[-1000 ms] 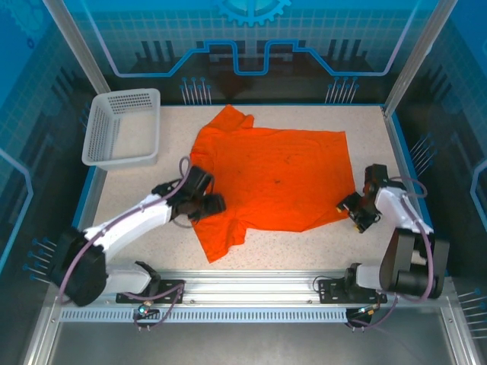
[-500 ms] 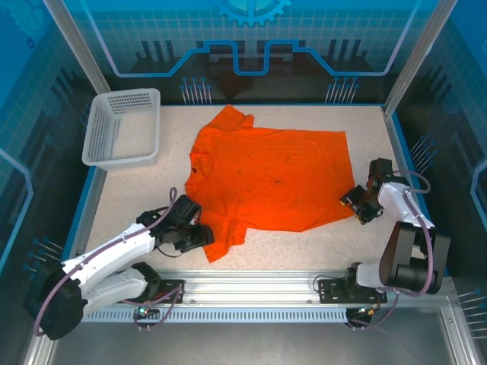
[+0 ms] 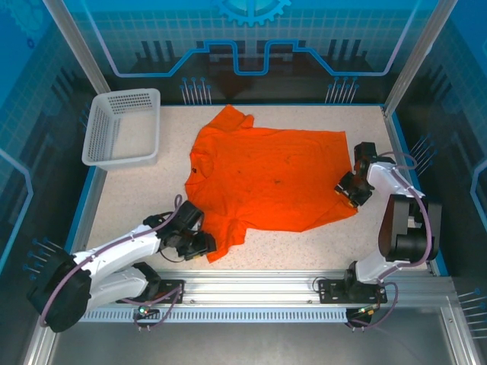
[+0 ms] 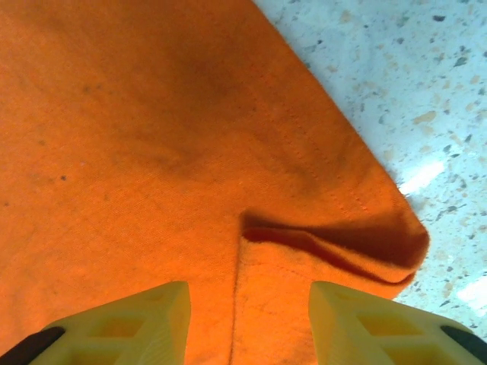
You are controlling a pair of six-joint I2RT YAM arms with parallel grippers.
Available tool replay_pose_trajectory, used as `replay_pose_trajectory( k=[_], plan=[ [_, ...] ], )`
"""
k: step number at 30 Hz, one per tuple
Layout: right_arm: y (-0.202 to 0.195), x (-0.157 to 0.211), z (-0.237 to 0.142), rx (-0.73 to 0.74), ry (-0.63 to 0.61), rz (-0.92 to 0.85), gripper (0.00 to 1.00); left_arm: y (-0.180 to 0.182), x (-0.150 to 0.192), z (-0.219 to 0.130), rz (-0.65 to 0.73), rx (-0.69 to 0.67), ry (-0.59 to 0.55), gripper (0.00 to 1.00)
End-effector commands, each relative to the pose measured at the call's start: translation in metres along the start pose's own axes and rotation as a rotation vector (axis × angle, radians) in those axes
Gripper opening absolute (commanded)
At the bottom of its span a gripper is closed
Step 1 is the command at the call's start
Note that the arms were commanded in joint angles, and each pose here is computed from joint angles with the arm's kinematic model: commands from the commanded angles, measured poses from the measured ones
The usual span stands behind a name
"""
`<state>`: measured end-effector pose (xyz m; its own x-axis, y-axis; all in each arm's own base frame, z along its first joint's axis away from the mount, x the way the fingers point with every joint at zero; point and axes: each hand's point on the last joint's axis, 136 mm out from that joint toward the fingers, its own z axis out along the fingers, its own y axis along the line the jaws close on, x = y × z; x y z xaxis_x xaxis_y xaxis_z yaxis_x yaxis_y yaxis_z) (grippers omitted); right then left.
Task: Fold and stack the t-shirts
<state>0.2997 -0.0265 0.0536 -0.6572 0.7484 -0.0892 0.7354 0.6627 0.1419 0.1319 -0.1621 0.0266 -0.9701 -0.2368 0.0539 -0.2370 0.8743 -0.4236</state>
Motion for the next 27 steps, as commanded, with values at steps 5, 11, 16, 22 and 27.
replay_pose_trajectory(
  k=[5,11,16,22,27],
  plan=[
    [-0.007,-0.001,0.005,0.068,0.002,0.017,0.45,-0.008,0.02,0.002,0.039,0.0,0.076,0.47],
    [-0.004,-0.001,0.012,0.082,0.014,0.015,0.45,-0.005,0.022,0.006,0.05,-0.023,0.081,0.46],
    [-0.001,0.002,0.021,0.102,0.035,0.007,0.44,-0.007,0.019,0.005,0.052,-0.025,0.062,0.43],
    [-0.001,0.005,0.027,0.122,0.041,0.002,0.43,-0.001,0.02,0.007,0.058,-0.054,0.062,0.4],
    [-0.001,0.005,0.027,0.125,0.037,0.003,0.37,0.002,0.017,0.01,0.057,-0.071,0.047,0.32]
  ],
)
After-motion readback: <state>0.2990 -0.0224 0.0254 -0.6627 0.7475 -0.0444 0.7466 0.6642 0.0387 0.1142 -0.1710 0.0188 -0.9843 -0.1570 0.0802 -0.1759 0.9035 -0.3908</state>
